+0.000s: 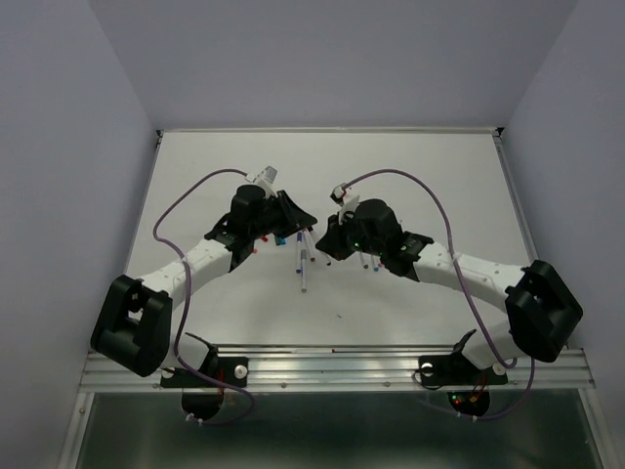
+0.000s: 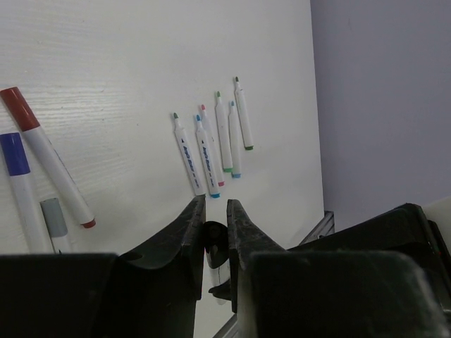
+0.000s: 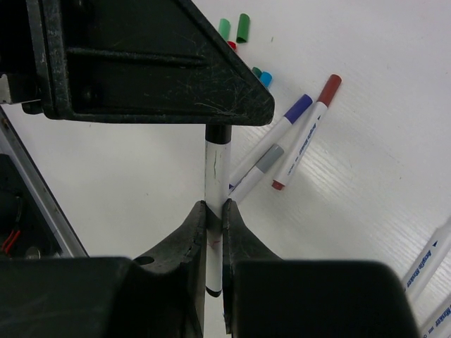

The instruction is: Open the pen caps

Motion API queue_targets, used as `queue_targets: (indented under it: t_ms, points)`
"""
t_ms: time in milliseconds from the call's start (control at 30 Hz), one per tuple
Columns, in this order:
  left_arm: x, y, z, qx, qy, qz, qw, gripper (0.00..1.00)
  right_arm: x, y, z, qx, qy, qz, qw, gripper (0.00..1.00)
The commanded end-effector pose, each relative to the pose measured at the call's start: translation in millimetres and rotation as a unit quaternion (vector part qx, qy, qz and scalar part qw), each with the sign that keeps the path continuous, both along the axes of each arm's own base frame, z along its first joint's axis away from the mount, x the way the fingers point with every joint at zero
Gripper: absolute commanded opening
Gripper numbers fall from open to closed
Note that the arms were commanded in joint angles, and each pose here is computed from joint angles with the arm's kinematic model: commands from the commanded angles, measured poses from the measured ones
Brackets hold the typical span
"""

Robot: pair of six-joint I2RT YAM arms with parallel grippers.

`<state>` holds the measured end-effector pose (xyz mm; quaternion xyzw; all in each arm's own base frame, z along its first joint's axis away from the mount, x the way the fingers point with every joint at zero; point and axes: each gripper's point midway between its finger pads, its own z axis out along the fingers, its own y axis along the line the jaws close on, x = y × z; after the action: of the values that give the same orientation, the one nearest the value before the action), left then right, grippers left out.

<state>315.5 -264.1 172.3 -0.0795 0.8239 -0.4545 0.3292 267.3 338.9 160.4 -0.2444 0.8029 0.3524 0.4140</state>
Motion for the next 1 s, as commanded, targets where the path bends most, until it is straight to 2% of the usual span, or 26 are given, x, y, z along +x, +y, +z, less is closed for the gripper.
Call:
queue_targets:
  t_ms: [0,100,133,267,367,500,633,800,900,967]
  points:
    - [18.9,4.4,17.4,0.002,-0.036,0.039,0.999,0.00,-18.9,12.4,1.3,-0.009,0.015,0.074,0.997,0.01]
    - [42.0,14.8,28.8,0.012,-0.054,0.078,0.995,0.00,-48.1,9.0,-19.6,-0.017,0.065,0.115,0.991,0.01]
    - [56.0,18.0,39.5,0.005,-0.067,0.089,0.994,0.00,-62.0,-1.4,-37.2,-0.033,0.098,0.117,0.988,0.01]
    - [82.1,18.9,64.1,-0.006,-0.096,0.105,0.990,0.00,-98.2,-16.7,-56.3,-0.039,0.171,0.131,0.976,0.01]
    - [98.3,24.6,78.5,-0.011,-0.110,0.123,0.986,0.00,-119.8,-19.9,-54.1,-0.032,0.191,0.148,0.970,0.01]
    - [122.4,54.6,97.2,-0.017,-0.131,0.171,0.976,0.00,-147.6,-26.6,-53.9,-0.008,0.231,0.157,0.960,0.01]
    - [131.9,78.3,100.8,-0.018,-0.136,0.202,0.970,0.00,-155.7,-36.9,-52.6,-0.008,0.240,0.147,0.960,0.01]
    - [126.2,84.8,87.6,-0.007,-0.118,0.201,0.972,0.00,-125.8,-46.0,-57.6,-0.032,0.217,0.048,0.975,0.01]
    - [112.7,96.9,47.1,0.044,-0.065,0.215,0.974,0.00,-66.4,-66.4,-69.9,-0.087,0.154,-0.109,0.978,0.01]
    - [101.5,104.9,22.3,0.077,-0.036,0.217,0.972,0.00,-44.4,-77.4,-86.3,-0.128,0.145,-0.175,0.965,0.01]
